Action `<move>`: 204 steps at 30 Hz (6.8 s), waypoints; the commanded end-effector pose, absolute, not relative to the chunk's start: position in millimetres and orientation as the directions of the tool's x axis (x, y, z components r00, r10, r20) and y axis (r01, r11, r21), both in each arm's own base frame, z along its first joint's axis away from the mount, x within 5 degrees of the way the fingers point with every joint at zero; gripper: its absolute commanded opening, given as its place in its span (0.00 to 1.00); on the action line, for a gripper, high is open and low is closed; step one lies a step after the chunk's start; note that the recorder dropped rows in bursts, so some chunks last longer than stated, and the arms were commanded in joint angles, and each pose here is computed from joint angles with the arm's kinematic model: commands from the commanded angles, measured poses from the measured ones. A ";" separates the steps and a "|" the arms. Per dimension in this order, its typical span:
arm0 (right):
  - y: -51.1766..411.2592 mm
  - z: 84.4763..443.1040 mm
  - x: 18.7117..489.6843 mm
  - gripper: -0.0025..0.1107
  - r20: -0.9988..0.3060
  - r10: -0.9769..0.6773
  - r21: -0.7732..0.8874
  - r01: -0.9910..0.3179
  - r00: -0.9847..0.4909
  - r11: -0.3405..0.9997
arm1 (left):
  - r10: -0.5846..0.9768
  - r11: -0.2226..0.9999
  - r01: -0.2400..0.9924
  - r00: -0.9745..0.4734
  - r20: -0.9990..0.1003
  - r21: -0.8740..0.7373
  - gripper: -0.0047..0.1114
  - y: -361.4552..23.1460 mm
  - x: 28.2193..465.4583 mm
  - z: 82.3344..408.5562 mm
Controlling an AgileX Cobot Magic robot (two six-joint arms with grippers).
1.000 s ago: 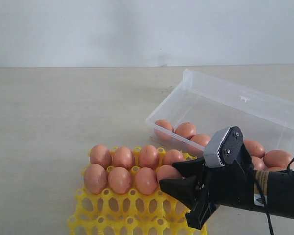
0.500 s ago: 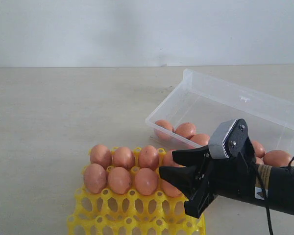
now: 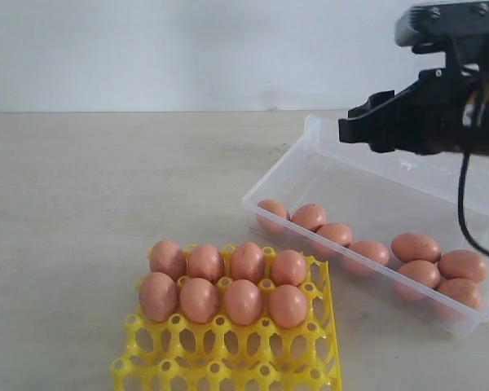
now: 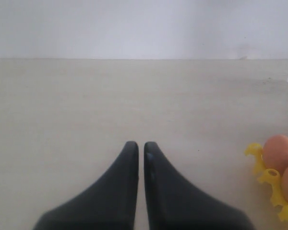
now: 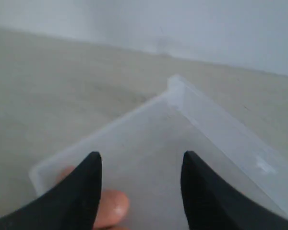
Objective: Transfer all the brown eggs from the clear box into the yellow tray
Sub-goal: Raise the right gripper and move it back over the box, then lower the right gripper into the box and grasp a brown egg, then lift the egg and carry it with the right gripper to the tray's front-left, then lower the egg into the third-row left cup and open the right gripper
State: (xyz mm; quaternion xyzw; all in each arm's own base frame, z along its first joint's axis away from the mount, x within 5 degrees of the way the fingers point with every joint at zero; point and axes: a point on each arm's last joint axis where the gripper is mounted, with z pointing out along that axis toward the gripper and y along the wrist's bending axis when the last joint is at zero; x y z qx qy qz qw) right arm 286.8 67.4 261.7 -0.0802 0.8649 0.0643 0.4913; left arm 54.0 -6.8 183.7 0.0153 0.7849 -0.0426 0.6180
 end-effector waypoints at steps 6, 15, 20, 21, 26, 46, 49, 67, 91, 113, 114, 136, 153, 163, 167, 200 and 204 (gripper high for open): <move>105.5 261.1 367.6 0.41 -0.259 -0.411 0.159 -0.458 -0.874 0.875 | -0.043 0.995 0.079 -0.221 -0.974 -0.062 0.08 -7.1 53.9 185.6; 119.2 224.6 395.8 0.41 -0.141 -0.408 0.267 -0.431 -0.902 0.862 | -0.043 0.995 0.079 -0.221 -0.974 -0.062 0.08 -7.1 53.9 185.6; 119.4 216.6 407.0 0.41 -0.192 -0.302 0.245 -0.343 -0.934 0.907 | -0.043 0.995 0.079 -0.221 -0.974 -0.062 0.08 -7.1 53.9 185.6; 119.9 213.8 409.6 0.41 -0.199 -0.276 0.248 -0.321 -0.940 0.914 | -0.043 0.995 0.079 -0.221 -0.974 -0.062 0.08 -7.1 53.9 185.6; 120.6 197.0 413.2 0.41 -0.159 -0.240 0.256 -0.275 -0.958 0.927 | -0.043 0.995 0.079 -0.221 -0.974 -0.062 0.08 -7.1 53.9 185.6; 116.1 151.1 408.3 0.42 -0.184 -0.070 0.253 -0.116 -0.980 0.960 | -0.043 0.995 0.079 -0.221 -0.974 -0.062 0.08 -7.1 53.9 185.6; 116.2 151.1 408.1 0.42 -0.183 -0.074 0.253 -0.120 -0.980 0.960 | -0.043 0.995 0.079 -0.221 -0.974 -0.062 0.08 -7.1 53.9 185.6; 119.6 118.4 412.2 0.41 -0.134 -0.038 0.281 -0.075 -0.990 0.957 | -0.043 0.995 0.079 -0.221 -0.974 -0.062 0.08 -7.1 53.9 185.6; 96.9 224.1 407.5 0.02 -0.437 -0.062 0.084 -0.110 -0.897 0.990 | -0.043 0.995 0.079 -0.221 -0.974 -0.062 0.08 -7.1 53.9 185.6; 271.4 219.4 225.7 0.02 -0.991 -0.047 0.102 -0.936 -0.125 0.336 | -0.043 0.995 0.079 -0.221 -0.974 -0.062 0.08 -7.1 53.9 185.6; 273.8 214.6 213.5 0.02 -0.991 -0.011 0.124 -0.934 -0.136 0.334 | -0.043 0.995 0.079 -0.221 -0.974 -0.062 0.08 -7.1 53.9 185.6; 270.3 117.5 182.9 0.02 -0.927 0.126 0.337 -0.642 -0.352 0.688 | -0.043 0.995 0.079 -0.221 -0.974 -0.062 0.08 -7.1 53.9 185.6; 278.0 111.2 171.2 0.02 -0.928 -0.017 0.288 -0.746 -0.372 0.600 | -0.043 0.995 0.079 -0.221 -0.974 -0.062 0.08 -7.1 53.9 185.6; 277.7 110.0 171.2 0.02 -0.925 -0.025 0.288 -0.742 -0.380 0.605 | -0.043 0.995 0.079 -0.221 -0.974 -0.062 0.08 -7.1 53.9 185.6; 276.8 109.1 172.0 0.02 -0.921 -0.025 0.292 -0.730 -0.390 0.618 | -0.043 0.995 0.079 -0.221 -0.974 -0.062 0.08 -7.1 53.9 185.6; 290.1 108.7 190.7 0.02 -0.900 -0.178 0.159 -0.680 -0.397 0.715 | -0.043 0.995 0.079 -0.221 -0.974 -0.062 0.08 -7.1 53.9 185.6; 289.5 106.4 189.7 0.02 -0.892 -0.214 0.137 -0.689 -0.399 0.712 | -0.043 0.995 0.079 -0.221 -0.974 -0.062 0.08 -7.1 53.9 185.6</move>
